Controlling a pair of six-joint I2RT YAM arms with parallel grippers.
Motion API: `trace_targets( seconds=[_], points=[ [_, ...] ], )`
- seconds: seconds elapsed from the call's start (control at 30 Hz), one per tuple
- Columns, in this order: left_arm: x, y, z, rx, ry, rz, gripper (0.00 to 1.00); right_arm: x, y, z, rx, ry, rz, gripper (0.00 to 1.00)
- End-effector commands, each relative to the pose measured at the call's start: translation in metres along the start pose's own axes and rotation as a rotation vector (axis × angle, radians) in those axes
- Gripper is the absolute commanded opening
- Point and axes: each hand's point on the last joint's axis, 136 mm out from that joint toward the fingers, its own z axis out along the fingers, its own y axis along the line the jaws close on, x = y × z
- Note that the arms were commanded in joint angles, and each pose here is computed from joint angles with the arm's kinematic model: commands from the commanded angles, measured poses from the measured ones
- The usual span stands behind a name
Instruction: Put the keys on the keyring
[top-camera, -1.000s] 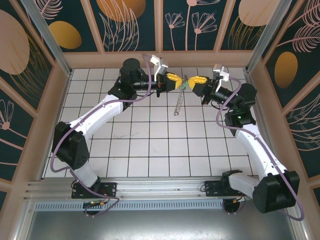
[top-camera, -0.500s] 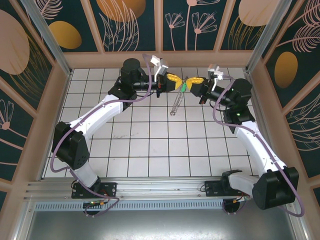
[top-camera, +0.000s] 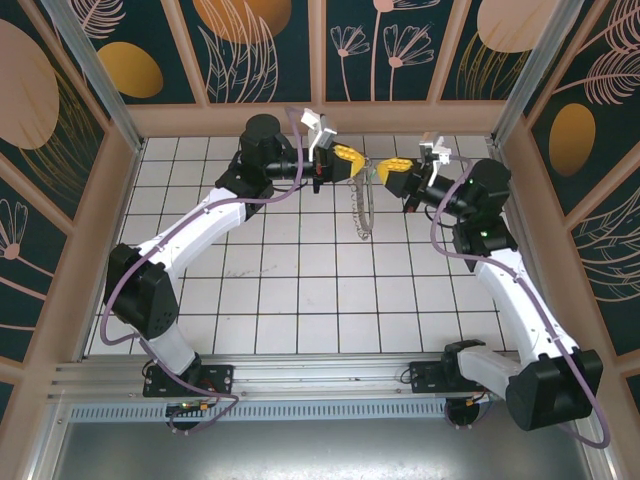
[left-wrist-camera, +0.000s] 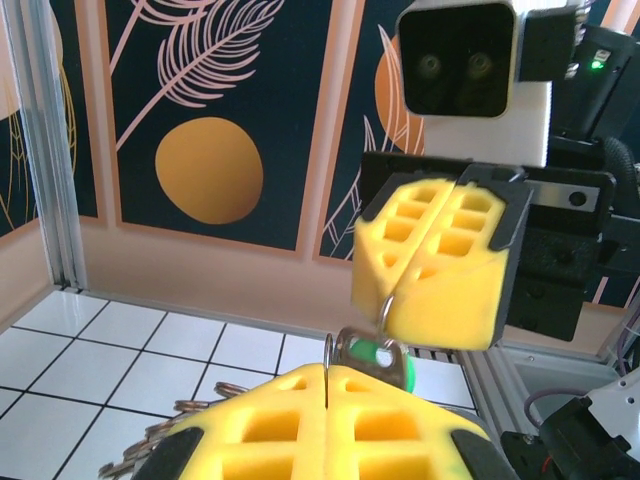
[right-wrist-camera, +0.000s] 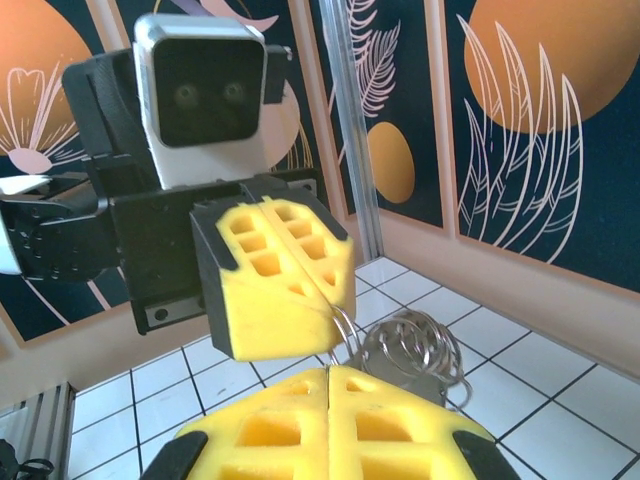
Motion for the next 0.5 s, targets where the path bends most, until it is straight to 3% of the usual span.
trace_targets(
  seconds=[0.0, 0.47],
  points=[
    [-0.016, -0.007, 0.002, 0.026, -0.023, 0.056, 0.0, -0.014, -0.001, 0.002, -0.001, -0.013, -0.05, 0.0],
    [-0.019, -0.009, 0.002, 0.037, -0.027, 0.058, 0.0, -0.025, 0.007, 0.013, -0.054, -0.028, -0.071, 0.0]
  ],
)
